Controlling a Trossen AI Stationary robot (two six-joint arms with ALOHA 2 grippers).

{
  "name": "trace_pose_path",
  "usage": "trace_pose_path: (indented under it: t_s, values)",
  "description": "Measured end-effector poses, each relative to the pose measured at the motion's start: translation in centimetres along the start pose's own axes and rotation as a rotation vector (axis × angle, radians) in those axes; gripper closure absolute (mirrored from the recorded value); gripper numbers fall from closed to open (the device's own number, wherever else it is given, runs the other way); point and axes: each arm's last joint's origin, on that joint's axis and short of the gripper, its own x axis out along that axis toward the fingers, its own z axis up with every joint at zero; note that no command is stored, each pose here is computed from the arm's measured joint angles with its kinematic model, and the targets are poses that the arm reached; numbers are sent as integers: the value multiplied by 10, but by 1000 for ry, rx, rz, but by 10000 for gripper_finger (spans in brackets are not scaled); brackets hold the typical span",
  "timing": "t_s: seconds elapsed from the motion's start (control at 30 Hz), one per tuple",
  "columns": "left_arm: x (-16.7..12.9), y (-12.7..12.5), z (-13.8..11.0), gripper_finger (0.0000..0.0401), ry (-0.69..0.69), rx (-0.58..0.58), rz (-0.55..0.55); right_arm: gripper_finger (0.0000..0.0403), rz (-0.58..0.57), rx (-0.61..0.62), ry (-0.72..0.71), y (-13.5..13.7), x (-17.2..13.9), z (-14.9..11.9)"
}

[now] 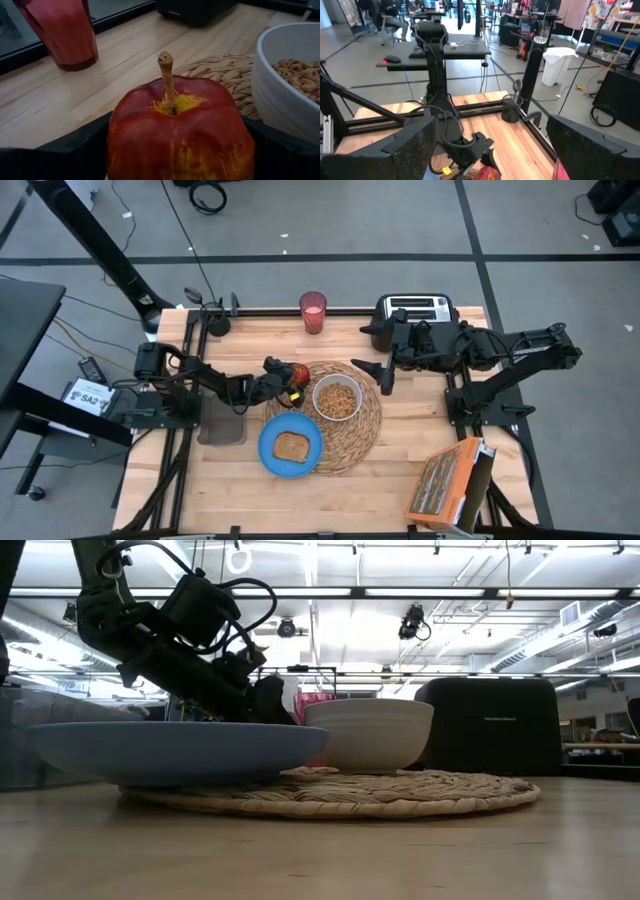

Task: Arrange a breakfast setting
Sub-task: Put the red apple on the brown table mat

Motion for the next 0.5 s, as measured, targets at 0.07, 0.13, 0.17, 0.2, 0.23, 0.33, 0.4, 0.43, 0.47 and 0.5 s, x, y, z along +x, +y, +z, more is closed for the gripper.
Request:
trace_pose_path:
  t_s: [0.07, 0.13, 0.17, 0.2, 0.23, 0.33, 0.4, 0.43, 0.47, 0.5]
  values:
    - [0, 0, 0, 47, 1, 2, -2, 25, 0, 10, 1, 0, 0, 0]
    - [0, 0, 0, 46, 2, 36, -10, 25, 0, 11, 1, 0, 0, 0]
    - [0, -1, 0, 46, 4, 59, -18, 25, 0, 11, 1, 0, 0, 0]
    - [0, -1, 0, 46, 5, 75, -25, 25, 0, 10, 1, 0, 0, 0]
    - [0, -2, 0, 46, 5, 86, -29, 25, 0, 10, 1, 0, 0, 0]
    - [0, -2, 0, 49, 5, 104, -32, 25, 0, 10, 2, 0, 0, 0]
    - [0, -2, 0, 56, 5, 105, -31, 27, 0, 9, 2, 0, 0, 0]
    - [0, -2, 0, 60, 4, 104, -27, 27, 0, 8, 2, 0, 0, 0]
    - [0, -2, 0, 62, 2, 103, -23, 27, 0, 8, 2, 0, 0, 0]
    - [0, -2, 0, 63, 0, 100, -20, 27, 0, 8, 2, 0, 0, 0]
